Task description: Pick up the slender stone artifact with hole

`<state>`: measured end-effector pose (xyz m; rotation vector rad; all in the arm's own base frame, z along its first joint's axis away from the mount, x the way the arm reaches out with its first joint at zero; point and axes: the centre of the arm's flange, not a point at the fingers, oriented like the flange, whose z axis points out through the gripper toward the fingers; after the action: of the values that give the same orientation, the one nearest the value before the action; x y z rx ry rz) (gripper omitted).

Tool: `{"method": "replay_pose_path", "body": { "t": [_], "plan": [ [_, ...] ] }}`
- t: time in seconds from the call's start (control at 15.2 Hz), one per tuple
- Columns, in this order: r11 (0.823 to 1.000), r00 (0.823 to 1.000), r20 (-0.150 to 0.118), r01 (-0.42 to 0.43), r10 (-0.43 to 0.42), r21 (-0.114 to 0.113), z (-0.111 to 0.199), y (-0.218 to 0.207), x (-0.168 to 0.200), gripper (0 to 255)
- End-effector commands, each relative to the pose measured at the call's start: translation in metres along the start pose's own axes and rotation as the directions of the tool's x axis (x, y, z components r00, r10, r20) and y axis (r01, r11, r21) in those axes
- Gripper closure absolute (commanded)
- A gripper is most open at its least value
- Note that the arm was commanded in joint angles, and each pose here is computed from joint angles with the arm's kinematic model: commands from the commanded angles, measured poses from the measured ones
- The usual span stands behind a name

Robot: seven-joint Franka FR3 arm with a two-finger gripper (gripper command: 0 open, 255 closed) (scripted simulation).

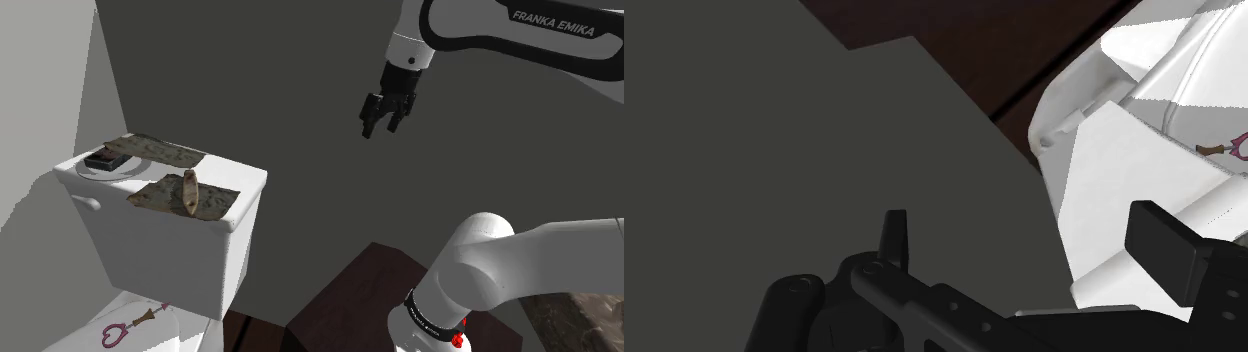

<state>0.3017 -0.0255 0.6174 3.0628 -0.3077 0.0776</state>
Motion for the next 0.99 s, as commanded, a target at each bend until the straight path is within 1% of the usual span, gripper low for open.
{"method": "replay_pose_path", "body": {
  "t": [0.0,0.92],
  "plan": [
    [1.000,1.000,0.000,0.000,0.000,0.000,0.000,0.000,0.000,0],
    [0.996,0.996,0.032,-0.086,0.086,-0.003,0.064,-0.156,0.081,0]
  ]
}}
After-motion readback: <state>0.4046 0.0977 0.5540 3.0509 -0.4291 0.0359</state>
